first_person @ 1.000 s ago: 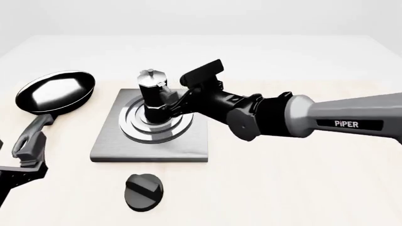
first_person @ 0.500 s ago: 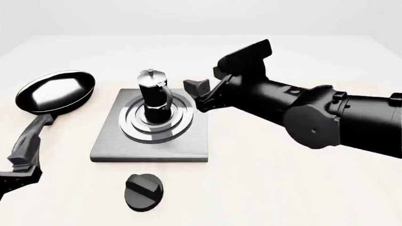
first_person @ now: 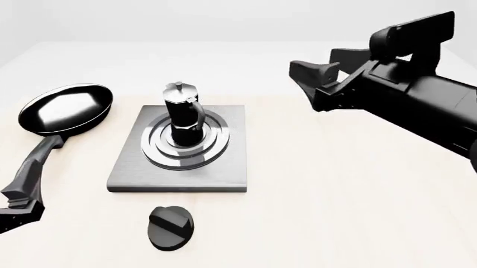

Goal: Turn on the stove and put the moka pot on it.

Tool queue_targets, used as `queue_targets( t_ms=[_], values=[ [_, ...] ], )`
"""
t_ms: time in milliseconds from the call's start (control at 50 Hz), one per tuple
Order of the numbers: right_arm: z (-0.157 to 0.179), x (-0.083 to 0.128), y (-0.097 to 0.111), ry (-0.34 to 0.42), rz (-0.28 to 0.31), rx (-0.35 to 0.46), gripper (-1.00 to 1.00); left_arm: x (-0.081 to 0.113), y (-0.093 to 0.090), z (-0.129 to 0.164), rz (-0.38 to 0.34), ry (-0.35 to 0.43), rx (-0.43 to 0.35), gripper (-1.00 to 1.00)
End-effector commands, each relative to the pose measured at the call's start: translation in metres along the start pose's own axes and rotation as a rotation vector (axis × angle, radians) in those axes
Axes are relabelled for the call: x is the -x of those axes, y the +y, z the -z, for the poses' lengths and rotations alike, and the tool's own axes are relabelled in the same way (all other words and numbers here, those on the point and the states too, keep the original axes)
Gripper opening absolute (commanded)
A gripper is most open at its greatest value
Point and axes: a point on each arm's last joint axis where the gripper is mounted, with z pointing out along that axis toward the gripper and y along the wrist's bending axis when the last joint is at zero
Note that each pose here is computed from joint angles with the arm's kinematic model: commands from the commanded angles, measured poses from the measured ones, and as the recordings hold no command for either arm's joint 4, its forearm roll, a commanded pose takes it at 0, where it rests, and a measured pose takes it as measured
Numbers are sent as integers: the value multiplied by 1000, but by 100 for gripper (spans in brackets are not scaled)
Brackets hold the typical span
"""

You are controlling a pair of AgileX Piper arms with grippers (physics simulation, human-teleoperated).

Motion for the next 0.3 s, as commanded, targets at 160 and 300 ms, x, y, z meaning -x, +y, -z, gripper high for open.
queue_targets(
  t_ms=[160, 300],
  values=[
    [68, -14, -22, -7, -43, -134, 100, 0, 0, 1, -4, -1, 0, 100],
    [82, -33, -31, 24, -68, -202, 100, 0, 0, 2, -3, -4, -2, 100]
  ],
)
